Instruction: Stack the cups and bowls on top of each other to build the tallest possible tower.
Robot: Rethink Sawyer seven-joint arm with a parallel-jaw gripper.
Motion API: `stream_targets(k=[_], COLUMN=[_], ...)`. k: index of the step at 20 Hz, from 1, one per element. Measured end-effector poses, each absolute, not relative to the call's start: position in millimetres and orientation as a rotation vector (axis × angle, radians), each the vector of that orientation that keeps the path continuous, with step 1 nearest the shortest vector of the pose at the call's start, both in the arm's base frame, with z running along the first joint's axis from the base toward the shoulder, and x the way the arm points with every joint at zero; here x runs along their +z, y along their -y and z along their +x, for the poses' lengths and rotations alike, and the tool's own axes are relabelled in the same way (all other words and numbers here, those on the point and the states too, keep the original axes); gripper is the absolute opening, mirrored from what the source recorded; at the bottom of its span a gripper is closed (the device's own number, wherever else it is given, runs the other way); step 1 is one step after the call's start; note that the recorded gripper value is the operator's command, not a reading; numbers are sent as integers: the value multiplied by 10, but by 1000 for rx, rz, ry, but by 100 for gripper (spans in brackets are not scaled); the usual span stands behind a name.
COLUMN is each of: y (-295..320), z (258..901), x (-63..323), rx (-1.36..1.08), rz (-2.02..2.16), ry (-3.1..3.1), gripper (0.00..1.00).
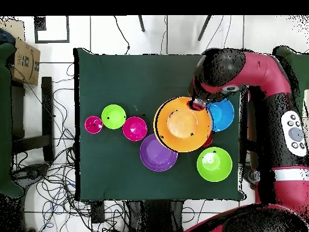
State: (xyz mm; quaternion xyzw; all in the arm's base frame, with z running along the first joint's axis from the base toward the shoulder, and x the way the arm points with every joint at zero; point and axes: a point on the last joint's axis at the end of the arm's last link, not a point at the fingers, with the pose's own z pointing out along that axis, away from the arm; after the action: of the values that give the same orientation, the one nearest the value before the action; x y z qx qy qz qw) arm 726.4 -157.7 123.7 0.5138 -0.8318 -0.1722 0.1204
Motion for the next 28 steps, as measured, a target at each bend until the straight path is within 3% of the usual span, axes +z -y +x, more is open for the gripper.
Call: stream_targets(k=[28], y=[1538], z=[7285], x=[1083], rx=[-648], rz=[1436], ry=[2546], gripper=[0])
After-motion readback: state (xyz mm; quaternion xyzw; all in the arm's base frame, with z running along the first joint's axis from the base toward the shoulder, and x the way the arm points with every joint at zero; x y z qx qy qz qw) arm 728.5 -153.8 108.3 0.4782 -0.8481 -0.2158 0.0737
